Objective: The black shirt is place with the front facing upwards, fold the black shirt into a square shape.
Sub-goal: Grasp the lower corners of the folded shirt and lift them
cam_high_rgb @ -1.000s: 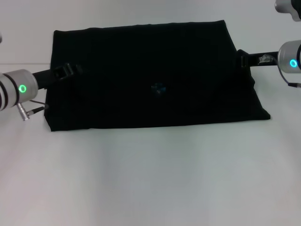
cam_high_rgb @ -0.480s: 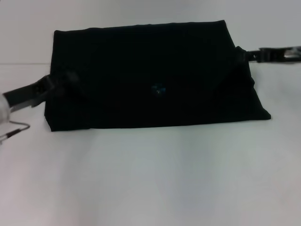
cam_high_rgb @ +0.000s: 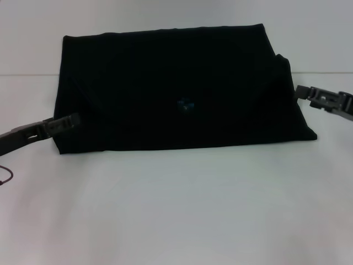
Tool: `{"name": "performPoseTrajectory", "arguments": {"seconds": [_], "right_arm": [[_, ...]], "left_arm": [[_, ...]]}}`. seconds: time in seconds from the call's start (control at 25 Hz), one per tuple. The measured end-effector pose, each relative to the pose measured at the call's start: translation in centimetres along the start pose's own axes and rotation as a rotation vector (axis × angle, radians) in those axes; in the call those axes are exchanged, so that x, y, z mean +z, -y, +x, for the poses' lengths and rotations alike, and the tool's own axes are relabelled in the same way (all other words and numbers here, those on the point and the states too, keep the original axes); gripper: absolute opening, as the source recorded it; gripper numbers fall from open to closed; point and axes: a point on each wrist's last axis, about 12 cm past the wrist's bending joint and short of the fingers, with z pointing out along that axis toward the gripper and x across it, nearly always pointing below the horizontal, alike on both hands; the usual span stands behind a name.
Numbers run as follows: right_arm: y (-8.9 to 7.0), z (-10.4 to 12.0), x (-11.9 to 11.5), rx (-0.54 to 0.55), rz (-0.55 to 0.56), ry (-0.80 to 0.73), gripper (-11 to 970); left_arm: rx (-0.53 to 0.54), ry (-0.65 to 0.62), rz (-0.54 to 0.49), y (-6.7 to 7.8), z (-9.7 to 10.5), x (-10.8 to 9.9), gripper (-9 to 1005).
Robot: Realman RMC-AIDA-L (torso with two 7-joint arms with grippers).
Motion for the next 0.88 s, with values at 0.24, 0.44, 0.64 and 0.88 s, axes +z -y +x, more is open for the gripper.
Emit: {"name": "performPoseTrajectory", "arguments": {"seconds": [0.24,0.44,0.64,0.88], "right_arm": [[0.6,0.4,-0.6,0.023,-0.005,0.008,915],[0.6,0.3,-0.5,0.020,-0.007,0.008,905],[0.6,0.3,-0.6,0.021,-0.007,0.010,896],[0.7,0.3,-0.6,0.024,-0.005,0.016,885]], "left_arm": [[-0.169,-0.031,-0.105,-1.1,0.4,1.6,934],[-0.172,-0.067,-0.132,-1.0,1.0,2.4,924],[-0.157,-0.094,-0.116,-0.5,1.4,2.8,901],[-0.146,-0.104,-0.135,-0.6,1.1,2.9,827]]}}
